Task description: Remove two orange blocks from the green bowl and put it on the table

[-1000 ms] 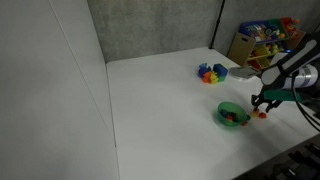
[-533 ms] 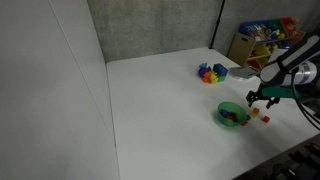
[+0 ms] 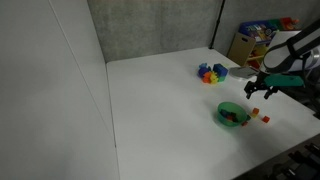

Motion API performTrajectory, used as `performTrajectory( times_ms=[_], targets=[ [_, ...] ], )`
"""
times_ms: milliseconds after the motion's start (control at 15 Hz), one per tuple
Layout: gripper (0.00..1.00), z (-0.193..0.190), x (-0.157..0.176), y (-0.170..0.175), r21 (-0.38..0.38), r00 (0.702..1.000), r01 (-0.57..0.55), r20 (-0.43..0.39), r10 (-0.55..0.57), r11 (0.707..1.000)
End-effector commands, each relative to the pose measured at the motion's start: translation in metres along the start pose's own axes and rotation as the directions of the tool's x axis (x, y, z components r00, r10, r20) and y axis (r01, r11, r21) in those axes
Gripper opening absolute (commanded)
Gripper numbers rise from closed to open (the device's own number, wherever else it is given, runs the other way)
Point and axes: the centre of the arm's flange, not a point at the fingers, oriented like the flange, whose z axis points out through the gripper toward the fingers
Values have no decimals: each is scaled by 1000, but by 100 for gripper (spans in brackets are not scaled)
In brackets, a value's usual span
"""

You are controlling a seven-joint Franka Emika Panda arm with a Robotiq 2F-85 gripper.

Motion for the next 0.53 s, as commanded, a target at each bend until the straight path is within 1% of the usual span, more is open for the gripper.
performTrajectory(
  times_ms=[0, 200, 467],
  targets=[
    [100, -43, -34, -15, -26, 994, 110, 1, -110, 994],
    [100, -75, -57, -29, -56, 984, 180, 7, -180, 982],
    [100, -132, -88, -37, -46, 968, 252, 15, -252, 967]
  ],
)
